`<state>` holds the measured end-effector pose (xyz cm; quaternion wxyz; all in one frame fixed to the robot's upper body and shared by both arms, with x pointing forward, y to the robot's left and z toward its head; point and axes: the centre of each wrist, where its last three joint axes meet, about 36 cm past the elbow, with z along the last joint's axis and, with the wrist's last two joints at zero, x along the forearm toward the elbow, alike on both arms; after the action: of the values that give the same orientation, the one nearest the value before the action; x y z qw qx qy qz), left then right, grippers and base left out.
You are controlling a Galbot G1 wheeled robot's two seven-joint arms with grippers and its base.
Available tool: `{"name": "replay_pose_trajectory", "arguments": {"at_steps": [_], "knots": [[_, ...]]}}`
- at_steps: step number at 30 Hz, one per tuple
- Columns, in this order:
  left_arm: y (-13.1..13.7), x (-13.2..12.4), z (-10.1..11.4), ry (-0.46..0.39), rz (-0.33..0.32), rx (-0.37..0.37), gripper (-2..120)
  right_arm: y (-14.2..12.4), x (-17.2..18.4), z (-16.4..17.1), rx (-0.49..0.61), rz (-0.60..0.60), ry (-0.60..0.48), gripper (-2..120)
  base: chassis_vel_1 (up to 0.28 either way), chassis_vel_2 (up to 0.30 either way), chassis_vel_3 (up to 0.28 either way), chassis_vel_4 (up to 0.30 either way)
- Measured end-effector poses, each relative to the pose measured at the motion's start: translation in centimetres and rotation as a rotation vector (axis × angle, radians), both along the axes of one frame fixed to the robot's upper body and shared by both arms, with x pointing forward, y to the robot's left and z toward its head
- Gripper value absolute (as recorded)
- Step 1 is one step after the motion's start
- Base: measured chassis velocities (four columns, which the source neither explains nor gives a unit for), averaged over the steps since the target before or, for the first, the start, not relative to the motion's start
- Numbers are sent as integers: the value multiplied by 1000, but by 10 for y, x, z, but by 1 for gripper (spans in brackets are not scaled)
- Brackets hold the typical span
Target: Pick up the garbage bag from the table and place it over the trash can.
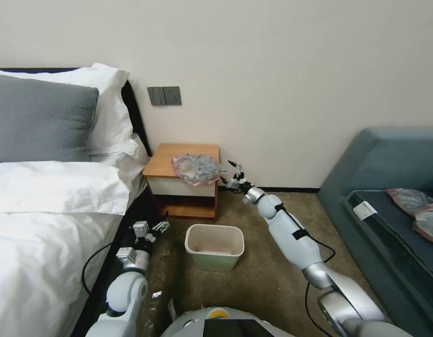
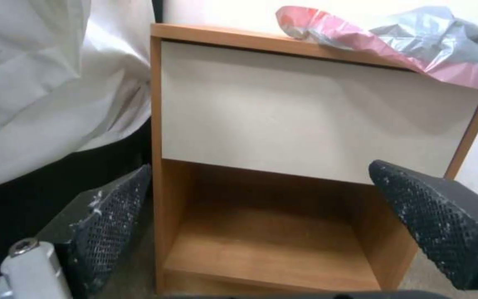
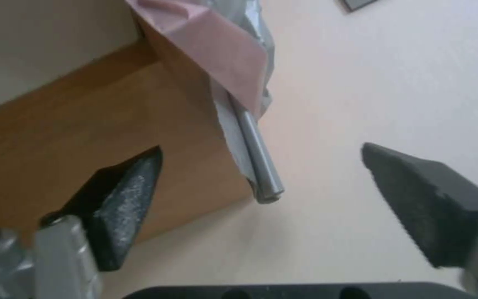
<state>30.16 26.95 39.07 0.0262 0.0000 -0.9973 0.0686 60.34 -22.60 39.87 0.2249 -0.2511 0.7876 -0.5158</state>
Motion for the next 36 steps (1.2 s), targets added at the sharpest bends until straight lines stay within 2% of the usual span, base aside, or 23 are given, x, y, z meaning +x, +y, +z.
{"name": "replay_pose_trajectory", "arguments": {"at_steps": [1,4,6,8,9,11,13,17,19,25,31,36], "knots": [[0,0,0,0,0,0,100,0,0,0,0,0,0,90,0,0,0,0],[-1,1,1,-6,1,-2,100,0,4,0,-16,5,0,74,0,0,0,0],[-1,1,2,-7,1,-3,100,0,4,0,-20,6,1,71,0,0,0,0],[-2,1,2,-9,3,-7,100,0,6,1,-26,9,1,60,0,0,0,0],[-2,1,2,-9,3,-7,100,0,6,1,-26,9,1,60,0,0,0,0],[-3,1,2,-9,4,-10,100,0,7,2,-29,12,2,49,0,0,0,0],[-3,1,2,-10,4,-10,100,1,7,2,-28,12,3,46,0,0,0,0],[-2,2,3,-14,6,-10,100,5,7,-1,-25,15,11,28,0,0,0,0],[-2,2,3,-14,6,-10,100,5,7,-1,-25,16,11,26,0,0,0,0],[-1,2,4,-16,12,-9,100,9,6,-1,-20,17,16,0,0,0,0,0],[-1,2,4,-14,12,-10,100,11,3,3,-3,20,11,0,0,0,0,0],[8,5,8,-25,37,-10,100,9,-9,13,38,12,12,0,0,0,0,0]]}}
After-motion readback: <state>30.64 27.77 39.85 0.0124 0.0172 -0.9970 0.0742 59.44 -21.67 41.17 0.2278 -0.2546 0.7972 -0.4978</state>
